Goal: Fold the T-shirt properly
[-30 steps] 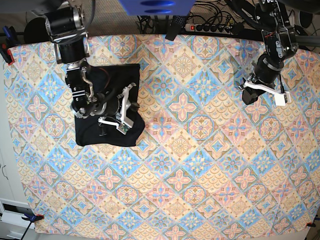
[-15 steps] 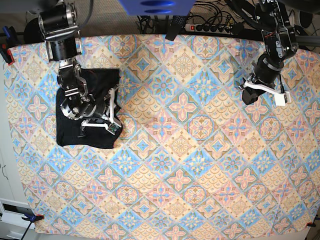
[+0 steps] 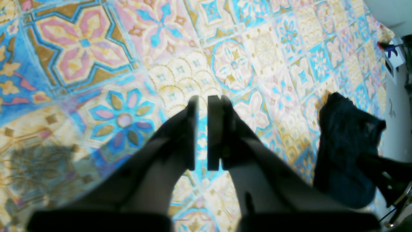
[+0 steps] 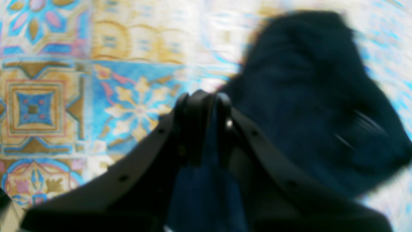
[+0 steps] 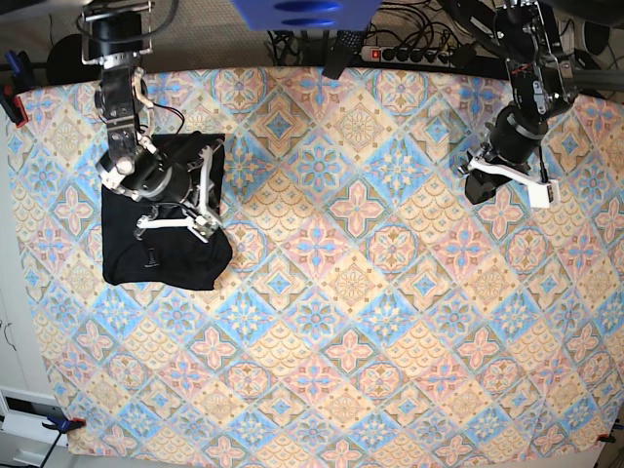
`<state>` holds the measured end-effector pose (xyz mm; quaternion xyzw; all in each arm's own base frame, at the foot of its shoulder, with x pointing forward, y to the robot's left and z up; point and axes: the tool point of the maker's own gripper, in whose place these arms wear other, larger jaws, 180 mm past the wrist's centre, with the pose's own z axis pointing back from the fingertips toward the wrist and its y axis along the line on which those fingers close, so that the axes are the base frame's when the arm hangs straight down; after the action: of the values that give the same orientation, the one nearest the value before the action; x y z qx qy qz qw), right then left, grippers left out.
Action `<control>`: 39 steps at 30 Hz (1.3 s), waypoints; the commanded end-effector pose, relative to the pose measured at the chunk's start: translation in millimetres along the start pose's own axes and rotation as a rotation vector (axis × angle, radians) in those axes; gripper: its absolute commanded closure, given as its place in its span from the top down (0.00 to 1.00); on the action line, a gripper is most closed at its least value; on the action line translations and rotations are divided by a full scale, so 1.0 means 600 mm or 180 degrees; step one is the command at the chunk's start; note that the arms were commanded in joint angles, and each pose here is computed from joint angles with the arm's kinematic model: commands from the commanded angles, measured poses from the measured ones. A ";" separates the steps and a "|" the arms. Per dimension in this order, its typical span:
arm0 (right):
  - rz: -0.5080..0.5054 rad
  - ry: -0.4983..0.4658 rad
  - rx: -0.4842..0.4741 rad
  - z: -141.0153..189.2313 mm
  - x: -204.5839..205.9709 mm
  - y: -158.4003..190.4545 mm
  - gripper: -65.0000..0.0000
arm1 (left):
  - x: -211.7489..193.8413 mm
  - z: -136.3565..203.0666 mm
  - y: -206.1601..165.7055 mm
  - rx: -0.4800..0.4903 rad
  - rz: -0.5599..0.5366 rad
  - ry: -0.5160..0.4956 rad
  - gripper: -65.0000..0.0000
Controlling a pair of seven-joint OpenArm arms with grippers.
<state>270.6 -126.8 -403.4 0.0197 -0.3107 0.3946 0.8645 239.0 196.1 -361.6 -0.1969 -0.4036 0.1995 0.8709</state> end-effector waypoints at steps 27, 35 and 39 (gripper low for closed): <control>-0.1039 0.1702 -0.0490 0.259 -0.400 0.059 0.03 | -0.212 0.192 0.072 0.0454 -0.0238 0.1230 0.05; -0.1380 0.1949 -0.0140 0.279 -0.451 0.155 0.03 | -0.273 0.238 0.138 0.0885 -0.0430 0.1628 0.05; -0.1774 0.2292 0.0155 0.285 -0.522 0.230 0.03 | -0.320 0.241 0.196 0.1209 -0.0398 0.1826 0.05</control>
<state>-64.9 -280.5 -473.7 -0.0020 0.0262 0.1284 0.9914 -10.9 225.0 -458.2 -0.0517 -0.1042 0.1560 0.9809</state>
